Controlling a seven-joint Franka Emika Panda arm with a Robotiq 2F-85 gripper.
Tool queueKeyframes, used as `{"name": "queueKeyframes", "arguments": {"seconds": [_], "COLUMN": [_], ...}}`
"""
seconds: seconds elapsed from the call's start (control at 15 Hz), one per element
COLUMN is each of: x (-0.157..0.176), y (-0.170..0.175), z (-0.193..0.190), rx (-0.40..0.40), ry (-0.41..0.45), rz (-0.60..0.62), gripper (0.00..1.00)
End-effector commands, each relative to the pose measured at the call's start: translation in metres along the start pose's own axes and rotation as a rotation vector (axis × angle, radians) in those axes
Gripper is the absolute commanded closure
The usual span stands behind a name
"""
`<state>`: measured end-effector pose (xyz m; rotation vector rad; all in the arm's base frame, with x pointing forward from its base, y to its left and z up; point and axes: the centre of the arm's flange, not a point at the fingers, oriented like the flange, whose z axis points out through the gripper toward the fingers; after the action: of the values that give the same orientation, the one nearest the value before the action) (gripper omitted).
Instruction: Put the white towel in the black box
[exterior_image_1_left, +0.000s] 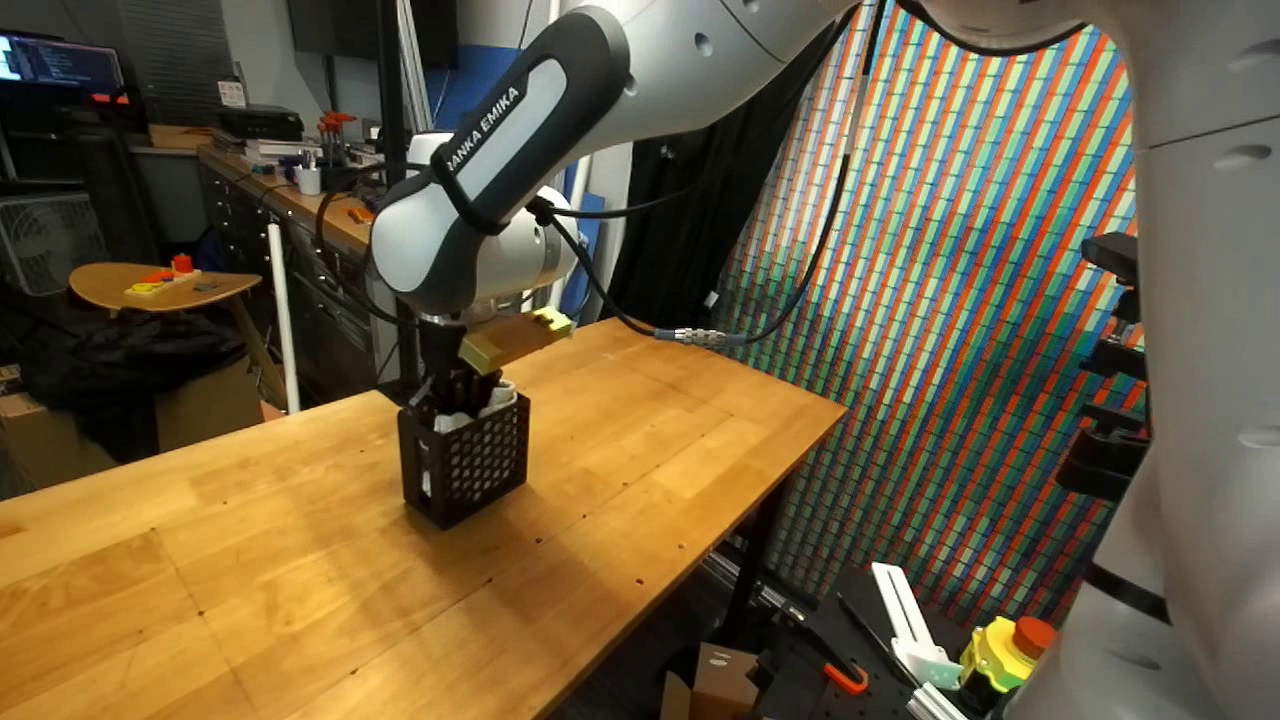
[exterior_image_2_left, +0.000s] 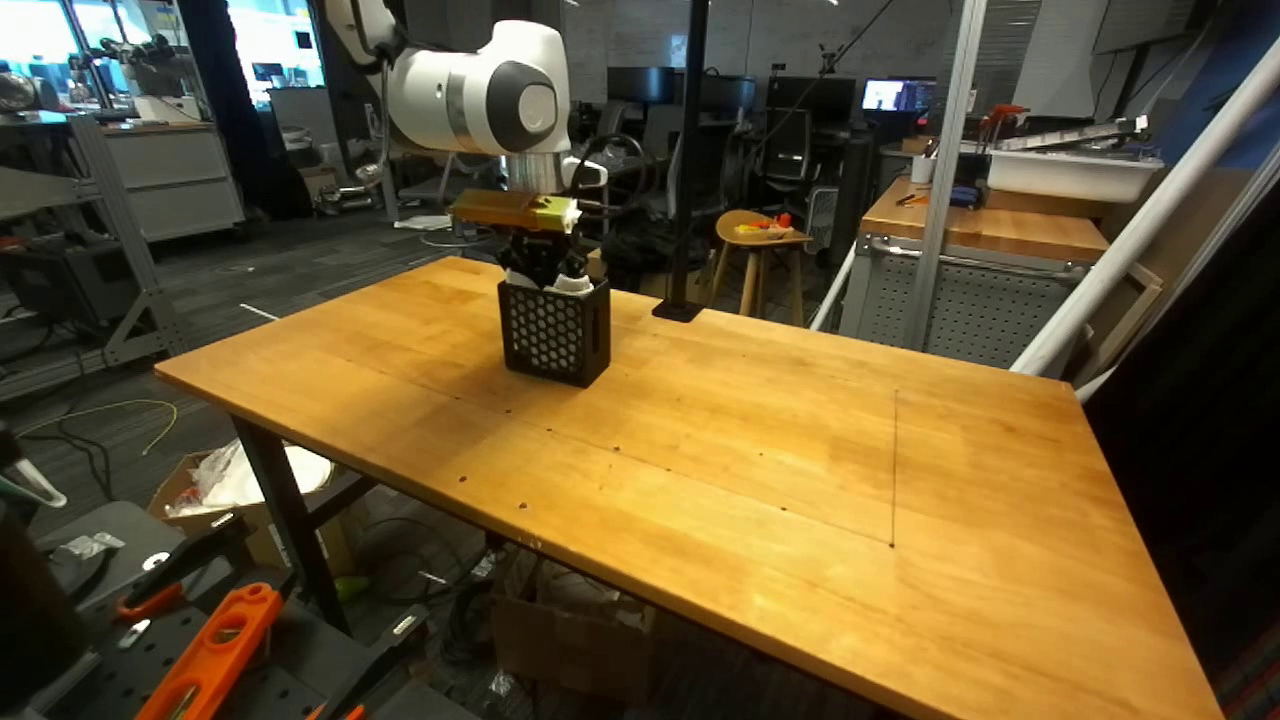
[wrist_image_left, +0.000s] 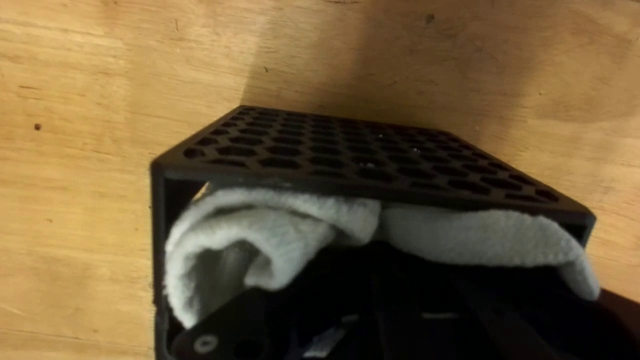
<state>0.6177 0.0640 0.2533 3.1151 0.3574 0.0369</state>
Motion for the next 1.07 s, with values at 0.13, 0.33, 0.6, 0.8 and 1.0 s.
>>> {"name": "queueKeyframes", "arguments": {"seconds": [0.13,0.33,0.6,0.8,1.0], "x": [-0.003,-0.005,-0.009,-0.011,-0.012], "y": [0.001,-0.001,0.000,-0.001,-0.001], "z": [0.027,0.027,0.004,-0.019,-0.046], "rx": [0.067,0.075,0.043,0.014,-0.027], "ry": [0.007,0.007,0.015,0.025,0.042], "rz": [-0.019,-0.031,-0.043,-0.046,-0.051], "gripper": [0.88,0.88,0.88,0.88,0.88]}}
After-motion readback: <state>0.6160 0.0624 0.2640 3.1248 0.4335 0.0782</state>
